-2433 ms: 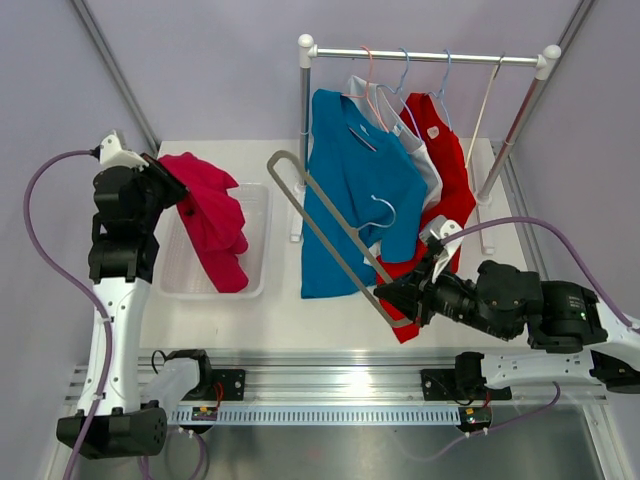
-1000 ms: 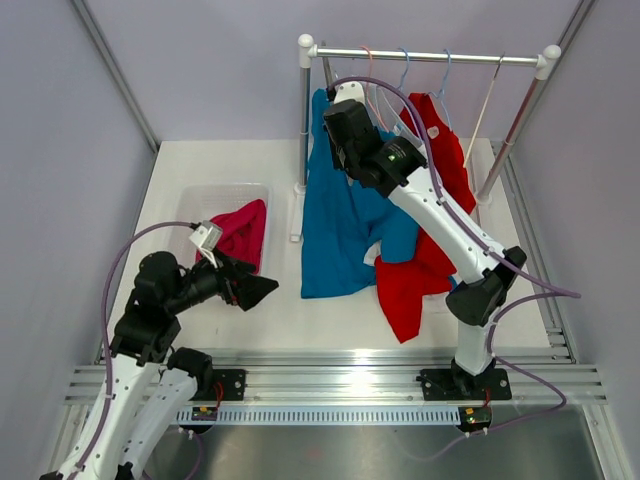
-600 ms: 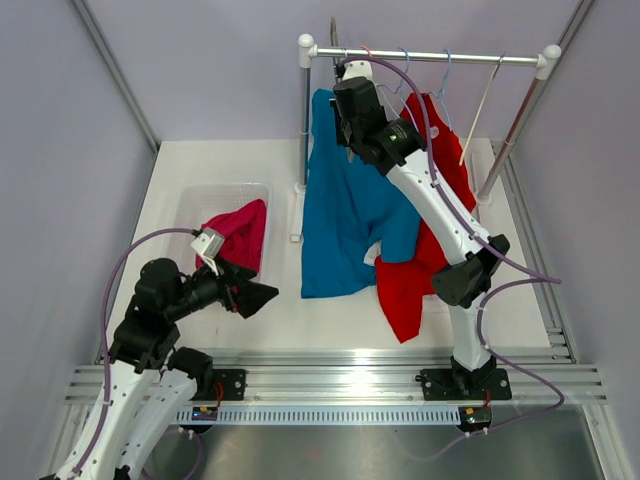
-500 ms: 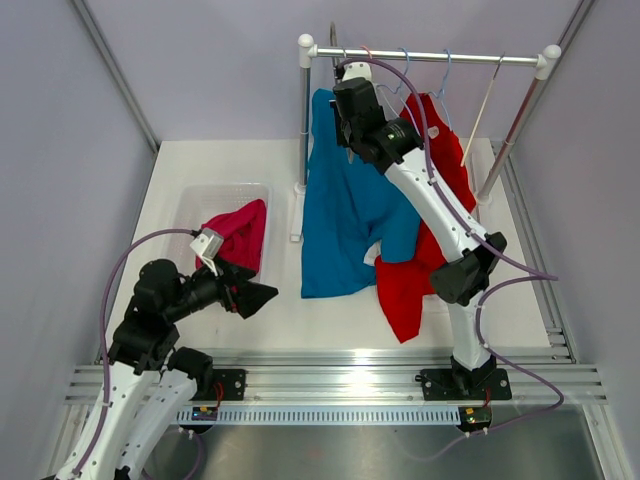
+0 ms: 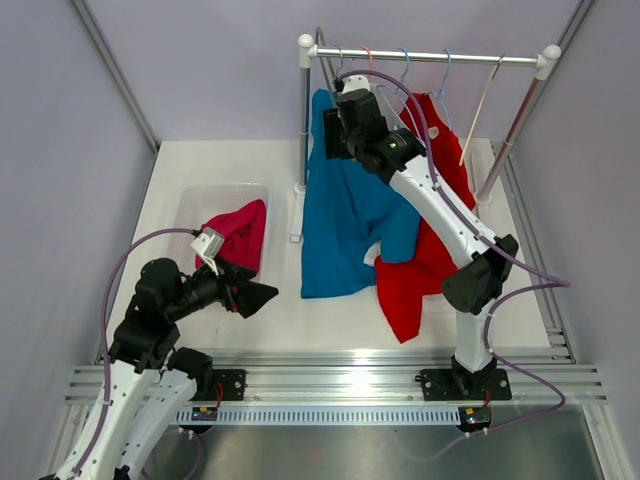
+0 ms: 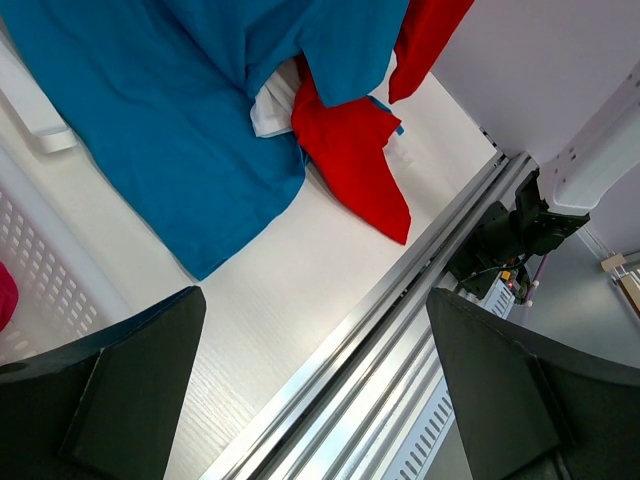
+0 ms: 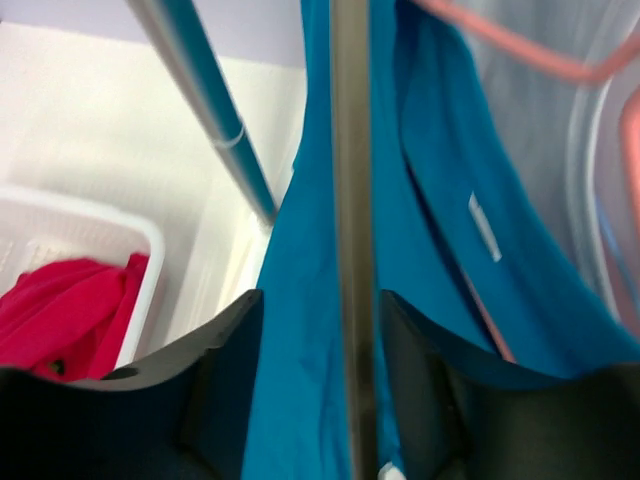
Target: Remove the t-shirt from the hanger
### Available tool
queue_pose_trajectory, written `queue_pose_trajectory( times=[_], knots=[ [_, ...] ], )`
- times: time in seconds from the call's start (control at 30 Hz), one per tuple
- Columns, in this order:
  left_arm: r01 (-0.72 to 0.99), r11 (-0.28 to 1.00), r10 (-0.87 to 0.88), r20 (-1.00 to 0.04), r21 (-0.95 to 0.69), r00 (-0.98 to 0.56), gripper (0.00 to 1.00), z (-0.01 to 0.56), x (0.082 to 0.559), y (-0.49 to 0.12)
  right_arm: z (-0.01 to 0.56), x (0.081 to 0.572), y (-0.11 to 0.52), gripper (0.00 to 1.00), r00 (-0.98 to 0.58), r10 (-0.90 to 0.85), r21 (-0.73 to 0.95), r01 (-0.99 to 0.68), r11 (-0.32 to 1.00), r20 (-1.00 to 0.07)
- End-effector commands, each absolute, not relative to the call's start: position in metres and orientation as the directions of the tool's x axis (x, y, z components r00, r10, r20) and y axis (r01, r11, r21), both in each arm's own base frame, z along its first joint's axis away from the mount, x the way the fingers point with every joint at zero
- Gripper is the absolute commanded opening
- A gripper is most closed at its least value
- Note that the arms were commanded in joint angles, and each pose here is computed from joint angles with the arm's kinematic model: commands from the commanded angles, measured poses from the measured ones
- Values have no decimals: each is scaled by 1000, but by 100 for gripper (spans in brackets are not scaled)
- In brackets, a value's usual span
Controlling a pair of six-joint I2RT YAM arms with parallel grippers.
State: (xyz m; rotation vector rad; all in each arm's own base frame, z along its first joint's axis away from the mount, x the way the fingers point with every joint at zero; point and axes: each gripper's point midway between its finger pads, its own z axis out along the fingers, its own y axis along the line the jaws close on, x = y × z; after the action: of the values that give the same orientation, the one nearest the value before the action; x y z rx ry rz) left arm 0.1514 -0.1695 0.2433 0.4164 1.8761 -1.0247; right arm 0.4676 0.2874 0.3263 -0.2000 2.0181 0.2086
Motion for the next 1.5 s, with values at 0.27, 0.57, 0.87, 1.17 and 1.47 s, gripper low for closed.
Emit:
queue_pose_trajectory(
  times=[0.27,0.57,0.87,1.17,1.47],
  knots=[
    [652,600,-132,-862,-463,-490,99,246,156,-170,441,350,260,74,-271,63,200,-515,833,-960],
    [646,596,-124,-850,-476,-511,99,242,158,-172,408,377,179,35,-311,43,179,-423,888,-949],
    [638,598,-118,-841,-484,-528,99,238,160,-173,365,419,166,47,-418,-47,140,-404,904,-907],
    [640,596,-115,-840,-485,-530,99,239,160,-173,359,413,175,26,-422,-3,197,-430,881,-907],
    [636,597,-113,-837,-489,-536,99,238,161,-174,386,399,178,0,-354,71,237,-453,859,-932]
  ],
)
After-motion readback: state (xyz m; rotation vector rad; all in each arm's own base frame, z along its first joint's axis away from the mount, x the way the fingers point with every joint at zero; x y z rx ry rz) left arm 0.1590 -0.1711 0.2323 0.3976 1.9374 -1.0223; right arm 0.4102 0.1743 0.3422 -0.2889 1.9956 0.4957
